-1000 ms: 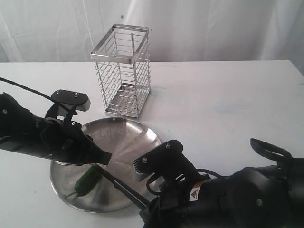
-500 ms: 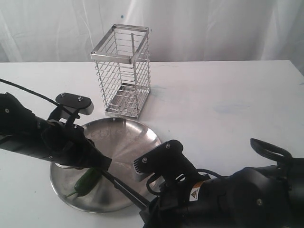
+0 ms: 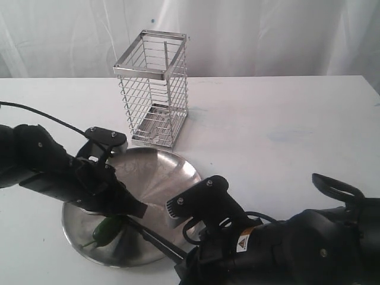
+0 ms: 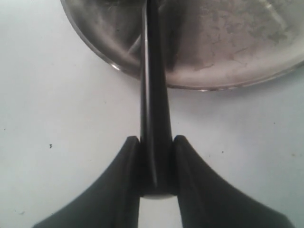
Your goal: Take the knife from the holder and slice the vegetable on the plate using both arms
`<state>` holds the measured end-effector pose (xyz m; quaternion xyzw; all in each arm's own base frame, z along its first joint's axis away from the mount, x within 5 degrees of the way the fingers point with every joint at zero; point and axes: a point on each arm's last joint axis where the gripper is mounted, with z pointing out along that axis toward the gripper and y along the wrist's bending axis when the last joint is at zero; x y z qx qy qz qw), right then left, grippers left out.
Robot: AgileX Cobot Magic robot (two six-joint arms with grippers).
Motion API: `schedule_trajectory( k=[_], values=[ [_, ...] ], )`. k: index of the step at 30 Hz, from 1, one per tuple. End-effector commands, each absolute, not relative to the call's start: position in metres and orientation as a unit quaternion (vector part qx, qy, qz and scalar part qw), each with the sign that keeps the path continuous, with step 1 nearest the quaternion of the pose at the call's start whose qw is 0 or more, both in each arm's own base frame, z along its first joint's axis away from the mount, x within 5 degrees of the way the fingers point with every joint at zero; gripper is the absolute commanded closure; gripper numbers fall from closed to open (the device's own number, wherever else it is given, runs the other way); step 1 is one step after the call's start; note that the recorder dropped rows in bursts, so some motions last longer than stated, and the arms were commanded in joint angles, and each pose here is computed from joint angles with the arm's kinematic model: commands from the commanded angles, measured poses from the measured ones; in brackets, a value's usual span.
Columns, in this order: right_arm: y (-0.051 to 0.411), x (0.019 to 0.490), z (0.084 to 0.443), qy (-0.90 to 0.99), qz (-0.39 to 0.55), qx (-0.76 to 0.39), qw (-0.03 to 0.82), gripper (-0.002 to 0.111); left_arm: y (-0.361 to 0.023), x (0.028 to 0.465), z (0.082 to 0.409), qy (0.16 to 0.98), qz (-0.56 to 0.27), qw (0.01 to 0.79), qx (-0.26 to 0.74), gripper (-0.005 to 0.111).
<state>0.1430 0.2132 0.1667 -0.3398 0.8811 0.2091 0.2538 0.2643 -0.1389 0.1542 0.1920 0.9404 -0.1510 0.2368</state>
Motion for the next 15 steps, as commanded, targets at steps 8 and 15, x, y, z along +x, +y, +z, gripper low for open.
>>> schedule_trajectory(
  k=[8,15],
  values=[
    [0.213,0.143,0.166,0.881,0.209,-0.338,0.257,0.108,-0.141,0.261,0.206,0.911,-0.177,0.303,0.214,0.107],
    [0.214,0.144,0.16,0.884,0.201,-0.338,0.251,0.108,-0.14,0.249,0.223,0.902,-0.187,0.303,0.244,0.107]
  ],
)
